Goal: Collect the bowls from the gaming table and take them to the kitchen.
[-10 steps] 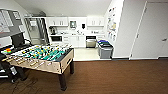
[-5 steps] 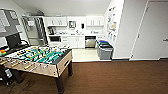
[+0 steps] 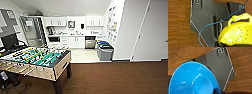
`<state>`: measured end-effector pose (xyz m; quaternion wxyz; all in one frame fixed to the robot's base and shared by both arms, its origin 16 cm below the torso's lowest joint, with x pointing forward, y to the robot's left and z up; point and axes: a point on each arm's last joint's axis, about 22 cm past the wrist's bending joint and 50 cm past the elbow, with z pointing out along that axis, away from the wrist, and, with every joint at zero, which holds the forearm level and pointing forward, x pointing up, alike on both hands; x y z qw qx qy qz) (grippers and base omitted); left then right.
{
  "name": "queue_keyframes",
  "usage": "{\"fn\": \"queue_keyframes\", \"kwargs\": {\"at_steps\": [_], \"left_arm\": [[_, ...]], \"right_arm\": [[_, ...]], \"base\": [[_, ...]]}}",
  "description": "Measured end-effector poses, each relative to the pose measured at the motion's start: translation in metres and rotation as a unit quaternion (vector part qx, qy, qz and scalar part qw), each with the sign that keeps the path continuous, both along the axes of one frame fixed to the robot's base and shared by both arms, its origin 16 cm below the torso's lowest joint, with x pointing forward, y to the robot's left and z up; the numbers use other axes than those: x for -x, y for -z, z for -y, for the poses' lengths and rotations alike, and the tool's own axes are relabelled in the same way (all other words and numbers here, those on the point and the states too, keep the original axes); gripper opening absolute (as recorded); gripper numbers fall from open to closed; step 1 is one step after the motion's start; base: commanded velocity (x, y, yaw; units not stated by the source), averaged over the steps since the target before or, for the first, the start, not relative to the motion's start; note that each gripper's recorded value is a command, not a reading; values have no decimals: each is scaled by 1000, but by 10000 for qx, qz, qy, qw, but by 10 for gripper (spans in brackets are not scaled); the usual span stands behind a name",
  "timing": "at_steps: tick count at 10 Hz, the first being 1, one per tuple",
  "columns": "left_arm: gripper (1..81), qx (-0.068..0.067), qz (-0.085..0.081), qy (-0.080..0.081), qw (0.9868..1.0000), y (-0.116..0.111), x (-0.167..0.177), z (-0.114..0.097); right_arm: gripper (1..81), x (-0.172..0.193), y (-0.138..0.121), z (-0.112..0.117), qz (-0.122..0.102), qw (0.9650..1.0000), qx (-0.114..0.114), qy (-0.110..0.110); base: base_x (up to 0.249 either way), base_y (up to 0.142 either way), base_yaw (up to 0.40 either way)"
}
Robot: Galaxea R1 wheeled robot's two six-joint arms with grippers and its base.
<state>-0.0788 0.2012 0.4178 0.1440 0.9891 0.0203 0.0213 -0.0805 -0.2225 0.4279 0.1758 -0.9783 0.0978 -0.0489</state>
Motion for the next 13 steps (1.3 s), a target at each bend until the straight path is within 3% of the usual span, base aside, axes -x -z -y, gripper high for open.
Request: {"fn": "queue_keyframes", "kwargs": {"at_steps": [3,5,7,11,13], "left_arm": [[10,-6,57,1,10000,1,-10,-1],[10,19,-28,4,10000,0,2,3],[10,-33,71,-2,10000,1,-11,-4],[10,15,0,0,10000,0,-2,3],[10,17,82,-7,10000,0,-14,3]], "right_arm": [[10,-6,0,1,44,10000,2,-7],[10,5,0,4,-38,10000,29,-22],[10,-9,0,-5,66,10000,-42,-4],[10,4,0,-1,-32,10000,2,-17],[10,-11,0,0,66,10000,-1,-8]], "base": [[177,0,0],[180,0,0],[180,0,0],[180,0,0],[180,0,0]]}}
